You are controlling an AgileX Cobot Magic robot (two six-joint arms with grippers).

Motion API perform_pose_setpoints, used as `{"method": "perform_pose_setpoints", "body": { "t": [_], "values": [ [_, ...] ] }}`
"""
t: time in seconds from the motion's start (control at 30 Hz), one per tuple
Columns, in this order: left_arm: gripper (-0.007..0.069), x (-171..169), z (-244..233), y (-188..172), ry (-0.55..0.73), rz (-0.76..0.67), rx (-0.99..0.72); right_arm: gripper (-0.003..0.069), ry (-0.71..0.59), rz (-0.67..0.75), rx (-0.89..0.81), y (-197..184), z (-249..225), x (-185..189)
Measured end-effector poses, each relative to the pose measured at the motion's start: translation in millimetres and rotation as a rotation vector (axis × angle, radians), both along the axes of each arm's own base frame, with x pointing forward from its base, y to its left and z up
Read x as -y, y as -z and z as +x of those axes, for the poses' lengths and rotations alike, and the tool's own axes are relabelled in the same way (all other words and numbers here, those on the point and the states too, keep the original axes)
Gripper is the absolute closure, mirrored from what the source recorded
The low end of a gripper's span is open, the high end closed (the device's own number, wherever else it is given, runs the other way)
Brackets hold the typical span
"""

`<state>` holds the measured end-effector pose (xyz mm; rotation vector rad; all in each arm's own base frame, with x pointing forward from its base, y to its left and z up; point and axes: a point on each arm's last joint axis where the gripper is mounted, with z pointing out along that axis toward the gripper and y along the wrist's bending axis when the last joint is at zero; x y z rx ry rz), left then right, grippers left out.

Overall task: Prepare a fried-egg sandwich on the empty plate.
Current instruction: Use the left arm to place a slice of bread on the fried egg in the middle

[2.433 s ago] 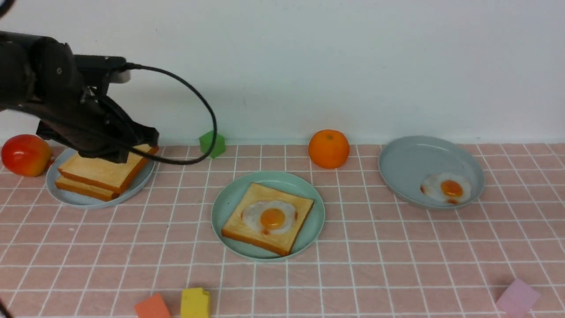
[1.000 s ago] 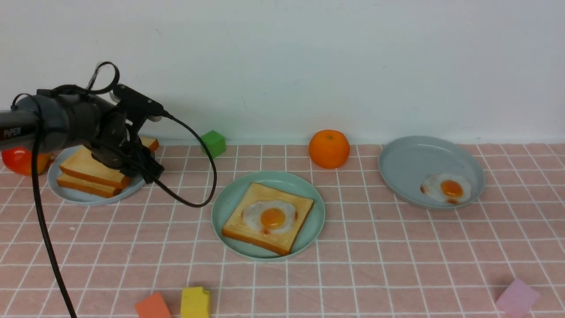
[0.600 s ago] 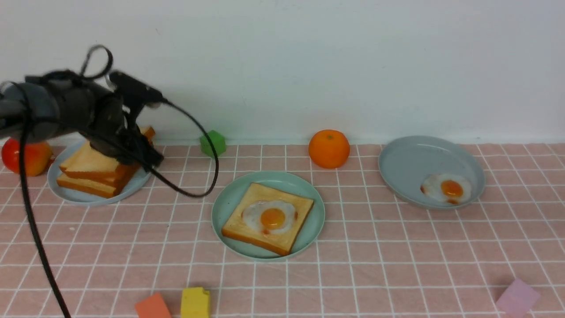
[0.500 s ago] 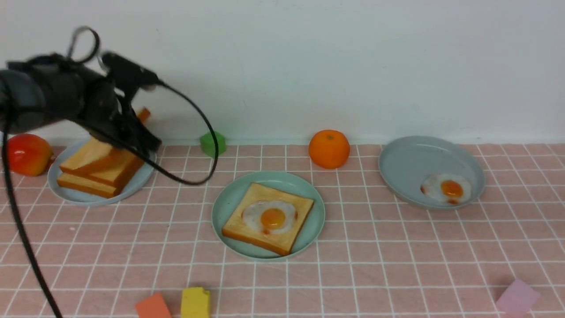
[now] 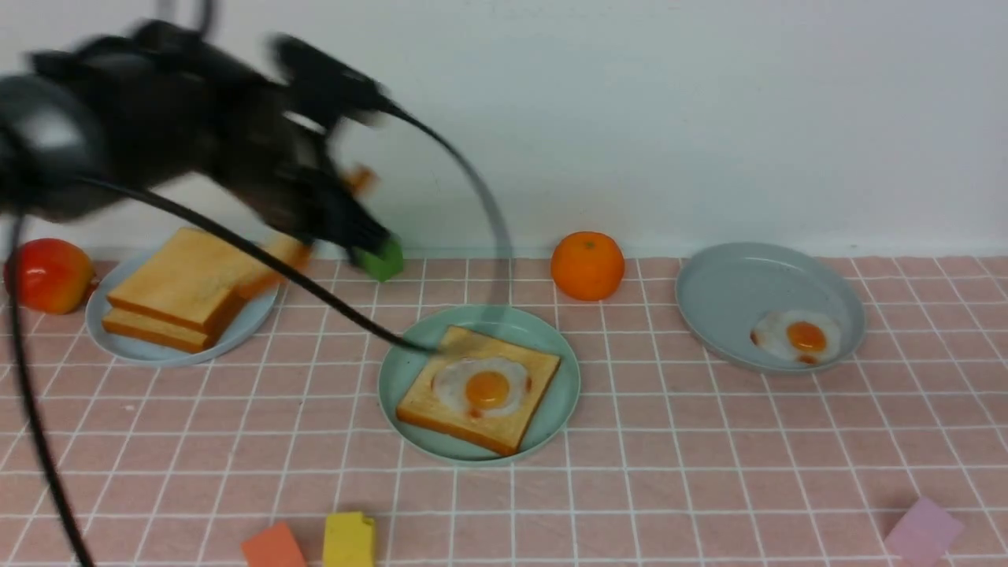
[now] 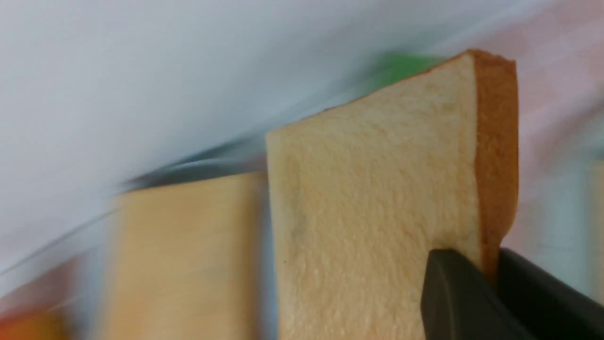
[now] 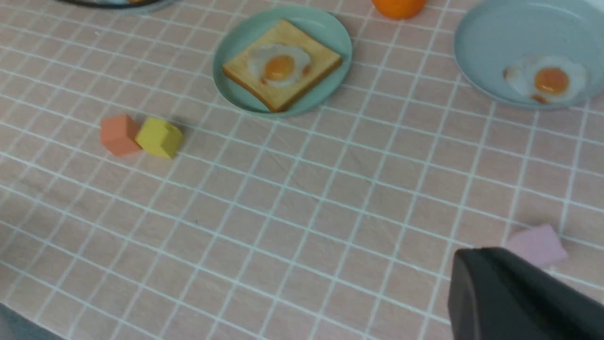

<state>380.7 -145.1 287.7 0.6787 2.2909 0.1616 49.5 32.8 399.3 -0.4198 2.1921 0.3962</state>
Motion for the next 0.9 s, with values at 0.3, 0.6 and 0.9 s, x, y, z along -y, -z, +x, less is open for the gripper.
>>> {"method": "perform_pose_setpoints", "body": {
  "t": [0.3, 0.6, 0.9],
  "values": [
    [0.0573, 101.4, -43.7, 32.8, 0.226, 0.048, -0.075, 0.0642, 0.001, 0.012, 0.061, -0.8, -30.5, 13.3],
    [0.0573, 119.6, -46.9, 65.1, 0.24, 0.169, -0.097, 0.064, -0.003, 0.006, 0.052, 1.4, -38.6, 16.4],
    [0.0573, 122.4, -44.6, 70.6, 0.251, 0.163, -0.09, 0.0637, -0.006, 0.006, 0.046, 1.8, -39.1, 16.1]
  ]
}}
